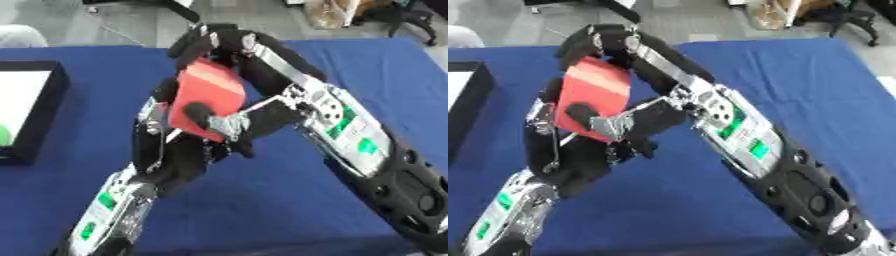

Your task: Pick up the objects with one hand, pass them to the other hand, and then place them into the box on the other side of the table.

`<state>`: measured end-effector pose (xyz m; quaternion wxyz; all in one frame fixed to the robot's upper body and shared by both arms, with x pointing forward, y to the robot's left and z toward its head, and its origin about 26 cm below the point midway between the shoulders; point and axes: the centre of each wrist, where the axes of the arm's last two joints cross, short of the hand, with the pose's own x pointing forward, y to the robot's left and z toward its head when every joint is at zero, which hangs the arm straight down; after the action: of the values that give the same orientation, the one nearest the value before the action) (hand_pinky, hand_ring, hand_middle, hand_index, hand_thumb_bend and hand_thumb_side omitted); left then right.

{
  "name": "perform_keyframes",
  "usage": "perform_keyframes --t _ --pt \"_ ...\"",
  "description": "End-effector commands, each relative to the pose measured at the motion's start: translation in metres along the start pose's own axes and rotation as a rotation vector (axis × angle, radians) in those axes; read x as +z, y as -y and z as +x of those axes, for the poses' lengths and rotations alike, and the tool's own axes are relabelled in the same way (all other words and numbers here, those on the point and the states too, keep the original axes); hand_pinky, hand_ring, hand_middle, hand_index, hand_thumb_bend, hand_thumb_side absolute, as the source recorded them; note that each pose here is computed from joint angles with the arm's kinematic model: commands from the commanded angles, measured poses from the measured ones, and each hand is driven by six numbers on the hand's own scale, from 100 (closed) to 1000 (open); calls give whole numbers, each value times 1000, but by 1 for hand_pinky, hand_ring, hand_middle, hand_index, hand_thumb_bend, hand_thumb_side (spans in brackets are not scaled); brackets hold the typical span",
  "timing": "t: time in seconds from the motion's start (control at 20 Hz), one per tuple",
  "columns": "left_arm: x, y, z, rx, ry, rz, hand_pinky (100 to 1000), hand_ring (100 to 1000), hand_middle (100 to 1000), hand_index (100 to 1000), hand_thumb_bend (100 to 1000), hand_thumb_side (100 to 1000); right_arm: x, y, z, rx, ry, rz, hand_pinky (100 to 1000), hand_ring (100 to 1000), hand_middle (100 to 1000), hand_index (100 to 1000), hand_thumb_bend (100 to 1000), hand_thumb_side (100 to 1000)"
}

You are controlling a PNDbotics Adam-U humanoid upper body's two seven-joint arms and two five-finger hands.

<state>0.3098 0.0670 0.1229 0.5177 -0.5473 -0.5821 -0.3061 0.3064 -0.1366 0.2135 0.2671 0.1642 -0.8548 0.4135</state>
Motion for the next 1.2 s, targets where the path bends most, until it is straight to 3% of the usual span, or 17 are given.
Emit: perform_keyframes --t 0.05,0.3,0.65,0.85,1.05,1.2 --pt "-12 7 7 -2 27 -33 978 606 561 800 472 1000 -3 -4 2 7 9 56 439 669 758 679 114 100" --pt "-12 7 6 14 35 -33 955 544 490 755 360 991 -3 -5 0 7 4 72 447 676 764 687 129 100" --pt "-12 8 7 30 49 -39 876 405 322 620 178 860 -2 -6 -4 19 -6 115 523 740 795 748 202 100" --pt "-12 8 6 43 59 -37 844 342 247 549 100 789 -1 -7 -6 36 -15 165 629 822 846 818 293 100" --pt "-13 7 3 64 65 -26 827 320 220 523 100 752 -1 -6 -7 58 -26 202 684 877 879 858 389 100" --pt "-13 5 1 77 67 -16 823 317 216 517 100 747 -1 -7 -9 76 -38 244 741 945 922 901 510 224"
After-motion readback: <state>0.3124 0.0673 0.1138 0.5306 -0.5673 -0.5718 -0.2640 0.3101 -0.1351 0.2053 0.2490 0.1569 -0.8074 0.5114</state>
